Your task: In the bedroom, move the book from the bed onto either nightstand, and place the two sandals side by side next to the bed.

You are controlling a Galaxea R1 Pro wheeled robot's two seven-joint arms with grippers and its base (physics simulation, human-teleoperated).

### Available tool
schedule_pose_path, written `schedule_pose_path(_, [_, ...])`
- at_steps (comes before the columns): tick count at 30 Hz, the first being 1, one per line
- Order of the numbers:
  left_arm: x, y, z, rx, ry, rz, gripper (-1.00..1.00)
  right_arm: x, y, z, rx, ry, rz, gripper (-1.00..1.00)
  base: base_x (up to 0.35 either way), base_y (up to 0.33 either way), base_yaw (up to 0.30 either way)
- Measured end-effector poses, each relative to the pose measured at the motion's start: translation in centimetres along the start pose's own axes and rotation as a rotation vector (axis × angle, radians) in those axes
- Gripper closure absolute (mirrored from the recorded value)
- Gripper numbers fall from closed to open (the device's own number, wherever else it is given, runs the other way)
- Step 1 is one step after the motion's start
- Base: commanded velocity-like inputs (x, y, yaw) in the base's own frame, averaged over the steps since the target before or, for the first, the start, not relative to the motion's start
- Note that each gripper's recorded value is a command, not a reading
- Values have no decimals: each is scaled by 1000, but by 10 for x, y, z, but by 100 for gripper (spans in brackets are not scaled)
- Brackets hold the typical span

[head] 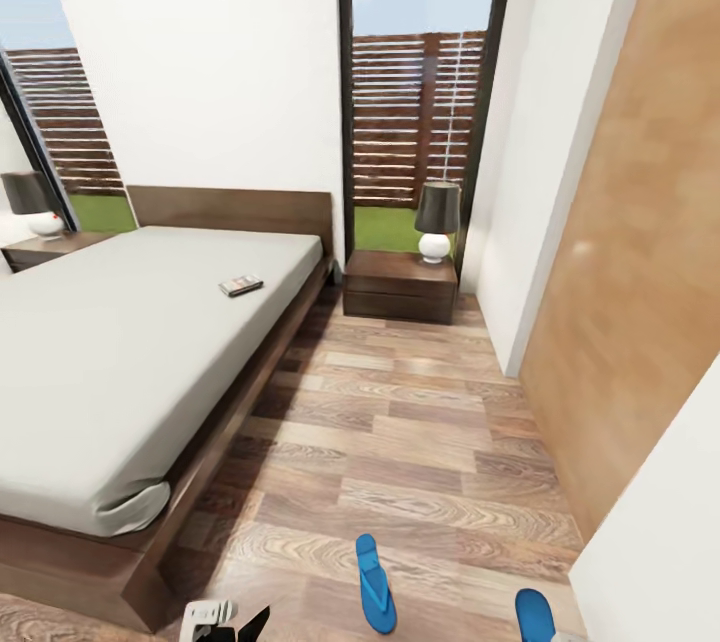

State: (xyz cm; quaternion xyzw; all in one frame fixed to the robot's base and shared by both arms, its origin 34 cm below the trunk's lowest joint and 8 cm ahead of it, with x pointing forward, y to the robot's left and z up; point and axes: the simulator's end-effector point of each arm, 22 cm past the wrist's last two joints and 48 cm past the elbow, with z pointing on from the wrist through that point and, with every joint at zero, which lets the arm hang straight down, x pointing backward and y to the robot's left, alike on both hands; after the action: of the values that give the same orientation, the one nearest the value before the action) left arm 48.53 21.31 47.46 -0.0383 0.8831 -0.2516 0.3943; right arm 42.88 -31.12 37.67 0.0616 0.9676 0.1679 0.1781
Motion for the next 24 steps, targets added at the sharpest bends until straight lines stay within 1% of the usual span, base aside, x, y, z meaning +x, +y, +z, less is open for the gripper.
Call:
schedule_pose_path(4, [0, 0, 0, 0, 0, 0, -100, 0, 0, 0, 0, 0, 0, 100, 0, 0, 282])
schedule_pose_path(6, [0, 0, 0, 0, 0, 0, -100, 0, 0, 0, 0, 0, 0, 100, 0, 0, 132])
schedule_pose_path(11, [0, 0, 0, 0, 0, 0, -100, 0, 0, 0, 0, 0, 0, 100, 69, -55, 34])
schedule_pose_path(19, [0, 0, 0, 0, 0, 0, -100, 0, 0, 0, -2, -1, 0, 100, 190, -132, 4])
schedule_pose_path(24, [0, 0, 0, 0, 0, 0, -100, -2, 2, 0, -6, -4, 1, 100, 46, -25, 0])
